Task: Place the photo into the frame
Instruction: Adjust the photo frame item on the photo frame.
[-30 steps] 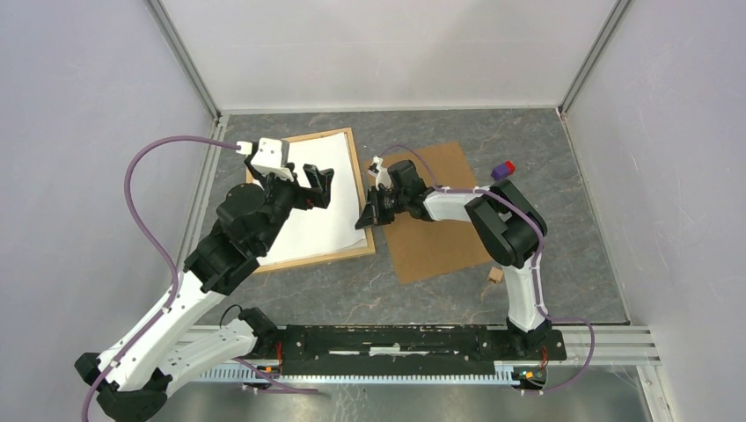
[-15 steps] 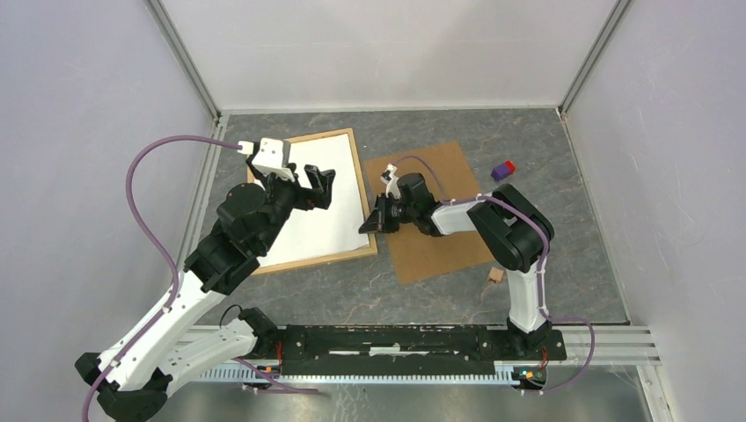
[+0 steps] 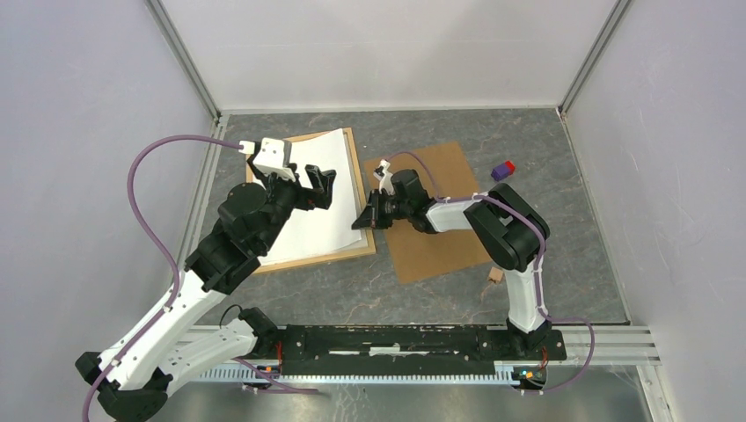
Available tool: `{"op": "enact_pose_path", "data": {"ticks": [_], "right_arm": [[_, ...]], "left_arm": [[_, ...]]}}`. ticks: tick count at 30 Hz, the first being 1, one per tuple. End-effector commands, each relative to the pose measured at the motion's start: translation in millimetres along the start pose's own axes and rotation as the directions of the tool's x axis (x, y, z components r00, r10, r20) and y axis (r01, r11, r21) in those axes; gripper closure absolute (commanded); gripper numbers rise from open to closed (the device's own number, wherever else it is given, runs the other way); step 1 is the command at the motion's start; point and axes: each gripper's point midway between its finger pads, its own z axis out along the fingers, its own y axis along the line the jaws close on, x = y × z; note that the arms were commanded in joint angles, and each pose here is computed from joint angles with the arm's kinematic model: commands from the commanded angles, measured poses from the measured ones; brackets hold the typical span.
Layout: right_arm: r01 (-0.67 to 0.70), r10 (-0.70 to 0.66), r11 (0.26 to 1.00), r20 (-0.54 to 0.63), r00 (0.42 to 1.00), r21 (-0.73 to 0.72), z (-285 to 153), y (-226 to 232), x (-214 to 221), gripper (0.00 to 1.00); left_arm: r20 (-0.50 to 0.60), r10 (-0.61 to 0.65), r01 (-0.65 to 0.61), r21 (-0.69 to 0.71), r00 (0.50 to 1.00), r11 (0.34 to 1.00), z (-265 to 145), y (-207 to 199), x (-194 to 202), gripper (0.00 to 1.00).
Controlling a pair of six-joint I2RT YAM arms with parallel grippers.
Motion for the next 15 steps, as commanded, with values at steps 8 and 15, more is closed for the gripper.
{"op": "enact_pose_path", "data": {"ticks": [8,15], "right_arm": [[0.083,-0.083,0.996,0.015,0.996,0.034,3.2,6.3,-17.9,0.79],[0.145,-0.146,0.980,-0.003,0.989,0.134,-11.4,2.1,-23.2,0.63]], "left_arm": [[0.035,-0.067,0.067,0.016,0.997,0.998,3.8,-5.2,-9.5,0.06],[0.026,-0.074,0.073,0.031,0.997,0.997,5.2,-8.8,-7.1,0.06]]}}
